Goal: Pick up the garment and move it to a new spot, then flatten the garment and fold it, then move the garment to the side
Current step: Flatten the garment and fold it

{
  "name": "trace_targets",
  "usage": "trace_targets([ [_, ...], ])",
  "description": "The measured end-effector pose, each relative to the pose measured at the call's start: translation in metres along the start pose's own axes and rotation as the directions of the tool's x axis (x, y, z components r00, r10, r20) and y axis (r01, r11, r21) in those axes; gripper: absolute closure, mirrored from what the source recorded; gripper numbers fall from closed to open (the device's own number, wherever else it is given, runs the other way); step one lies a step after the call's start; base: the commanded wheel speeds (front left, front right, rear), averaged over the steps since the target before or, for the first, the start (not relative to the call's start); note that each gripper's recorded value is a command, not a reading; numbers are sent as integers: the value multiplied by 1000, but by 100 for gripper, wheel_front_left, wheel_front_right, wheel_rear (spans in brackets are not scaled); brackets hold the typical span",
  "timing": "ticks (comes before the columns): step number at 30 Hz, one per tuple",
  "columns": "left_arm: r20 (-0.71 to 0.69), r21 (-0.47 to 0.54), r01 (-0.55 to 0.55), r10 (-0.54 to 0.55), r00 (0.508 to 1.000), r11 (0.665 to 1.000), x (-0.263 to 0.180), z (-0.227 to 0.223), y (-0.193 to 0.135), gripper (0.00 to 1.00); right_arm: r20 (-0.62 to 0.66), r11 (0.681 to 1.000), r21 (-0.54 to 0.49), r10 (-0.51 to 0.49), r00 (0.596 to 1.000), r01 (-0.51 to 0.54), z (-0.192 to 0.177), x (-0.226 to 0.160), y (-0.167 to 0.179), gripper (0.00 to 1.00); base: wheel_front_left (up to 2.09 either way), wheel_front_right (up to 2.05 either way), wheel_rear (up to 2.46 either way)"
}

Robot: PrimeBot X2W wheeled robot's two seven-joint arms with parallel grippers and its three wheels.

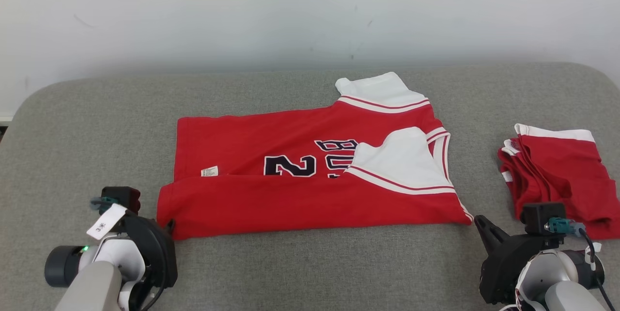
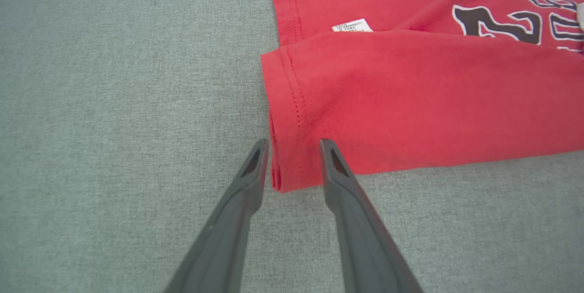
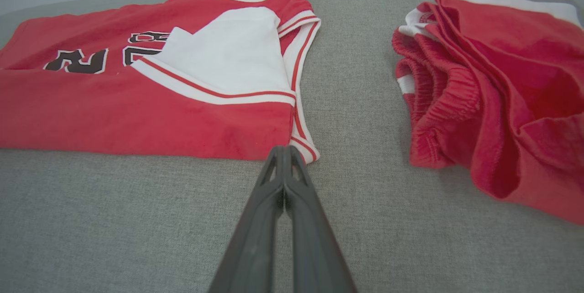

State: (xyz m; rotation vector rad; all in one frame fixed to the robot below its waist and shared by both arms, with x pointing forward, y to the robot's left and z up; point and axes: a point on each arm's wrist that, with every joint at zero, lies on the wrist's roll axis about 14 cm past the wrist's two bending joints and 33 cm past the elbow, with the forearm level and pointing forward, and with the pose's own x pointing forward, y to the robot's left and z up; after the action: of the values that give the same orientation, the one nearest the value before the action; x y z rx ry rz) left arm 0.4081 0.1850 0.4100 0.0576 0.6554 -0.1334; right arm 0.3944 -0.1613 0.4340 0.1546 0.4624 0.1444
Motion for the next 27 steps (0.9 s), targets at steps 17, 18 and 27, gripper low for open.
trace_targets([
  [17, -42, 9, -3, 3, 999, 1000, 1, -8, 1, 53, 0, 1000, -6, 2, 1000, -2, 3, -3, 0, 100, 0, 0, 0],
  [18, -44, 9, -3, 3, 999, 1000, 1, -9, 1, 53, 2, 1000, -7, 3, 1000, -3, 3, -4, 0, 100, 0, 0, 0],
  [27, -74, 10, -1, 2, 997, 1000, 6, -15, -2, 95, -13, 1000, -5, -6, 1000, 6, 0, -5, -3, 100, 0, 0, 0],
])
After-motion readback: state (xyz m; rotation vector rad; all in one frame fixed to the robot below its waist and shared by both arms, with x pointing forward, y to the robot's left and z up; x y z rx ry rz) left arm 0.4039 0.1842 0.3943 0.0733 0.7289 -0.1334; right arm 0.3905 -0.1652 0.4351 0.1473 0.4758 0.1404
